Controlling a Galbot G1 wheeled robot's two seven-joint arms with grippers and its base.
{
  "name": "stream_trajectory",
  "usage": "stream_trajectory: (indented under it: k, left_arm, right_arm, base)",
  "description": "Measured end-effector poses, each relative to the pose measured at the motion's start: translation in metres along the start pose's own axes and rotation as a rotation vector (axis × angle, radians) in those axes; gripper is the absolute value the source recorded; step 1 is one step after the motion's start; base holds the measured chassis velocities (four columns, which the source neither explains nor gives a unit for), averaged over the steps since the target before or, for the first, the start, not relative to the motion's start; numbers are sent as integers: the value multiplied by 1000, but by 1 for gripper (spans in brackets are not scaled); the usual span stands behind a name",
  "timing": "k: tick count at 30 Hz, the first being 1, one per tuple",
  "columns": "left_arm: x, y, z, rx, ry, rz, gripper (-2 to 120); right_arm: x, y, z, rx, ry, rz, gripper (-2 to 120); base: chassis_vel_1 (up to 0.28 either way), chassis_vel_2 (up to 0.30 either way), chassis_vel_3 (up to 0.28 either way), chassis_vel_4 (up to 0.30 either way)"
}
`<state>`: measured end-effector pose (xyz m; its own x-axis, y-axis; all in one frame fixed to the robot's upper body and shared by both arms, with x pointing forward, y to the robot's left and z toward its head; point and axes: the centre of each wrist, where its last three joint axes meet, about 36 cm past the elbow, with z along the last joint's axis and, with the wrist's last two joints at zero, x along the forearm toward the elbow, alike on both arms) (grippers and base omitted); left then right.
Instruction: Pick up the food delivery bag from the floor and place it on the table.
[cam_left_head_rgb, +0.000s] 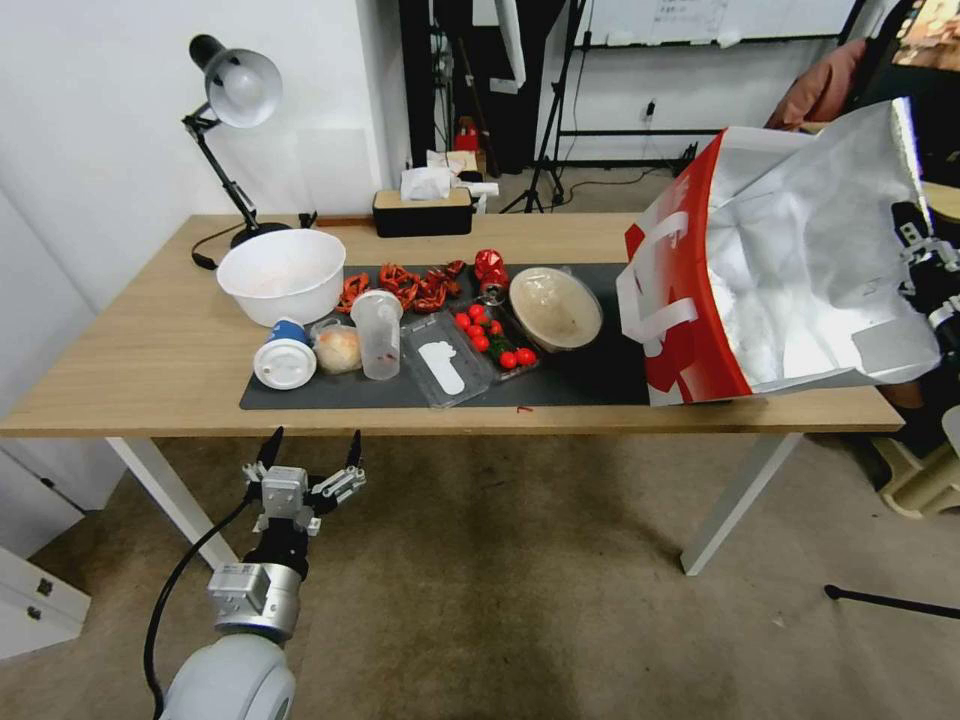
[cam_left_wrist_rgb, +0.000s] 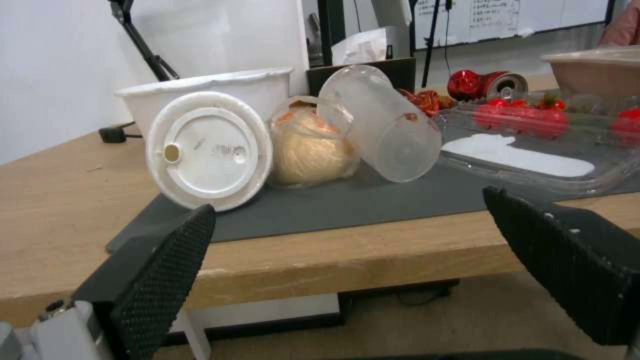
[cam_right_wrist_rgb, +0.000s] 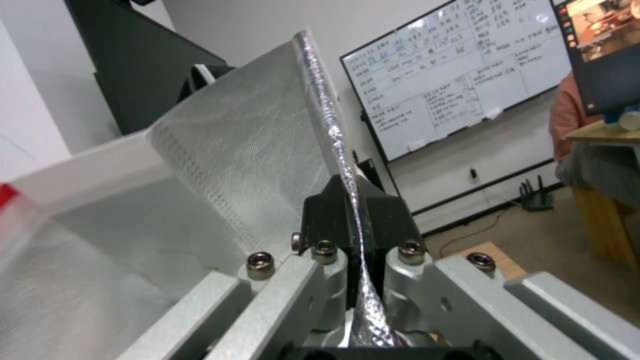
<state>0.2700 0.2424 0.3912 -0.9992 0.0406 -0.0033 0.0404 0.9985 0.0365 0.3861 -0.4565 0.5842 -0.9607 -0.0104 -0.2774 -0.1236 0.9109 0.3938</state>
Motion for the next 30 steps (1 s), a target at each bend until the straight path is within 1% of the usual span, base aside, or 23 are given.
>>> stream_trajectory:
  k: [2,4,5,8,9,10,12,13,14,15,16,17,19,20,23,24,25,26,27,28,29,30]
  left_arm:
    - [0,0,1,0,2,1,100]
    - [0,0,1,-1,3,2,100]
    - [0,-1,2,-2,3,2,100]
    - [-1,-2,2,0,3,4,100]
    - [-1,-2,2,0,3,4,100]
    - [-1,-2,2,-1,3,4,100]
    - [-1,-2,2,-2,3,4,100]
    - [-1,-2,2,-2,3,4,100]
    - [-1,-2,2,-2,2,4,100]
    - [0,-1,2,-2,2,2,100]
    - [0,-1,2,-2,1,1,100]
    - [0,-1,2,-2,1,1,100]
    - [0,-1,2,-2,-1,-2,100]
    - [0,-1,2,-2,-1,-2,100]
    - [0,-1,1,0,-5,-6,100]
    - [0,-1,1,0,-5,-6,100]
    - [0,-1,1,1,-6,-7,100]
    - [0,-1,1,1,-8,-8,100]
    - [0,-1,1,1,-8,-8,100]
    - [0,-1,1,1,-8,-8,100]
    - [0,-1,1,1,-10,-9,100]
    - [0,-1,1,1,-10,-10,100]
  right_arm:
    - [-2,-4,0,8,0,8,0]
    - [-2,-7,0,13,2,13,2]
    - [-3,-9,0,17,4,16,5]
    - [-3,-14,2,27,7,27,22]
    - [-3,-14,2,27,7,27,22]
    - [-3,-15,2,29,7,29,25]
    - [-3,-18,3,32,7,33,35]
    - [-3,-18,3,32,7,33,35]
    - [-3,-18,3,32,7,34,39]
    - [-3,-19,3,33,9,35,47]
    - [-3,-19,4,33,11,35,50]
    - [-3,-19,4,33,11,35,50]
    - [-1,-19,4,33,11,35,63]
    - [-1,-19,4,33,11,35,63]
    - [0,-20,5,36,14,32,76]
    - [0,-20,5,36,14,32,76]
    - [0,-20,5,38,14,30,80]
    - [1,-20,4,40,14,26,86]
    - [1,-20,4,41,13,25,89]
    - [1,-20,4,41,13,25,89]
    - [0,-20,3,45,11,20,96]
    - [0,-20,2,47,10,17,97]
  base:
    - [0,0,0,0]
    - [0,0,0,0]
    - [0,0,0,0]
    - [0,0,0,0]
    - [0,0,0,0]
    - [0,0,0,0]
    - [0,0,0,0]
    - [0,0,0,0]
    - [0,0,0,0]
    - [0,0,0,0]
    - [0,0,0,0]
    - [0,0,0,0]
    - [0,0,0,0]
    - [0,0,0,0]
    - [0,0,0,0]
    - [0,0,0,0]
    - [0,0,0,0]
    - [0,0,0,0]
    - [0,0,0,0]
    - [0,0,0,0]
    - [0,0,0,0]
    - [0,0,0,0]
